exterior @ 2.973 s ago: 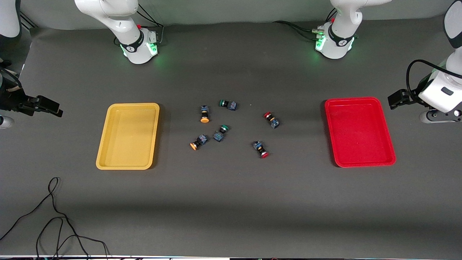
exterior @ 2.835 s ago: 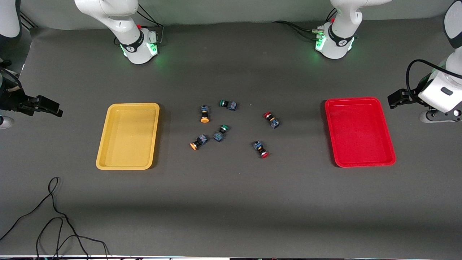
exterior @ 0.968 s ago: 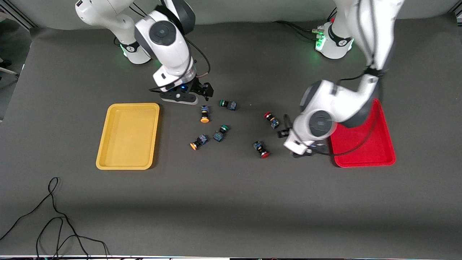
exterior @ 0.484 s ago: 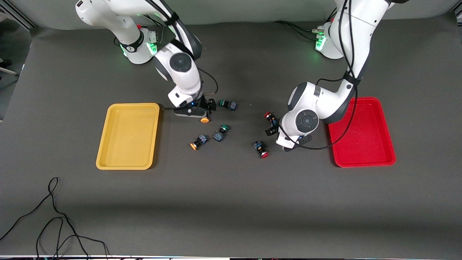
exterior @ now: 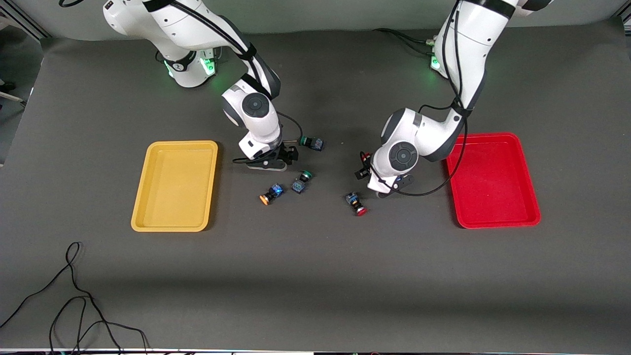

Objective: Place red and yellow buttons in trays
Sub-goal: 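Grasp a yellow button with the right gripper while the left gripper grasps a red button, then place the yellow button in the yellow tray while the left gripper places red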

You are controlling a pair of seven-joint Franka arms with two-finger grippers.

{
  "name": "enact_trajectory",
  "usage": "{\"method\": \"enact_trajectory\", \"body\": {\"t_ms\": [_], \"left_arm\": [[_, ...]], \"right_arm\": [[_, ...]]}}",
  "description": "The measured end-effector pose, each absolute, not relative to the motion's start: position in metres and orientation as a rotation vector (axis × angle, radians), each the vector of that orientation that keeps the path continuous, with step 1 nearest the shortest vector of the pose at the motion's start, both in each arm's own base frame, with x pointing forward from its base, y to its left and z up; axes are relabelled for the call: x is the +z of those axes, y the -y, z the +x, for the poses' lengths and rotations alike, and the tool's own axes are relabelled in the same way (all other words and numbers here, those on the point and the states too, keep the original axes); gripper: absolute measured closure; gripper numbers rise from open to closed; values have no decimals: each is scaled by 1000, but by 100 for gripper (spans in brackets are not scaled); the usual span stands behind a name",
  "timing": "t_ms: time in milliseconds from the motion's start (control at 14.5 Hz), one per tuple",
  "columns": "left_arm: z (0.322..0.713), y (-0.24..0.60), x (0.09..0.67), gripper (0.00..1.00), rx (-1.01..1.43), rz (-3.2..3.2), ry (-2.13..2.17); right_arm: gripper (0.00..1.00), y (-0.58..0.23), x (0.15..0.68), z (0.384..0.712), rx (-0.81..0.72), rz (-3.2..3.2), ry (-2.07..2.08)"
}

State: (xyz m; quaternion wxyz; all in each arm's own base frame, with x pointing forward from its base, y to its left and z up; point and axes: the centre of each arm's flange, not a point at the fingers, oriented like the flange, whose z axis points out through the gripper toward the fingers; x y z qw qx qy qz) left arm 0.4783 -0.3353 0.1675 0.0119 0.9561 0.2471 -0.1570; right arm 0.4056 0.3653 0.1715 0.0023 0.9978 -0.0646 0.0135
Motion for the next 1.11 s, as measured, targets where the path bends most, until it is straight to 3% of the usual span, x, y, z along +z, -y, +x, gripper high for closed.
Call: {"method": "enact_trajectory", "body": {"t_ms": [207,277,346,415,553,761,968,1106], "left_arm": [[481,333,169,32,-482,2978,-779],[482,333,171,45,-478,2976,-778],[483,334,174,56,-472,2976,-774],[483,334,180,67,-471,2980,-765],[484,332,202,67,-494,3003,-746],[493,303,258,67,-526,3076,-723],[513,225,323,67,-620,3125,-585],[536,143,345,67,-654,3154,-438]], "right_arm": [[48,-366,173,408,49,3134,204],[61,-367,174,409,51,3135,205],[65,-368,176,410,56,3137,206],[65,-369,179,412,60,3138,208],[65,-370,200,423,34,3108,224],[65,-374,278,447,-19,3048,249],[65,-371,373,463,-44,3042,235],[65,-343,407,486,-47,3067,166]]}}
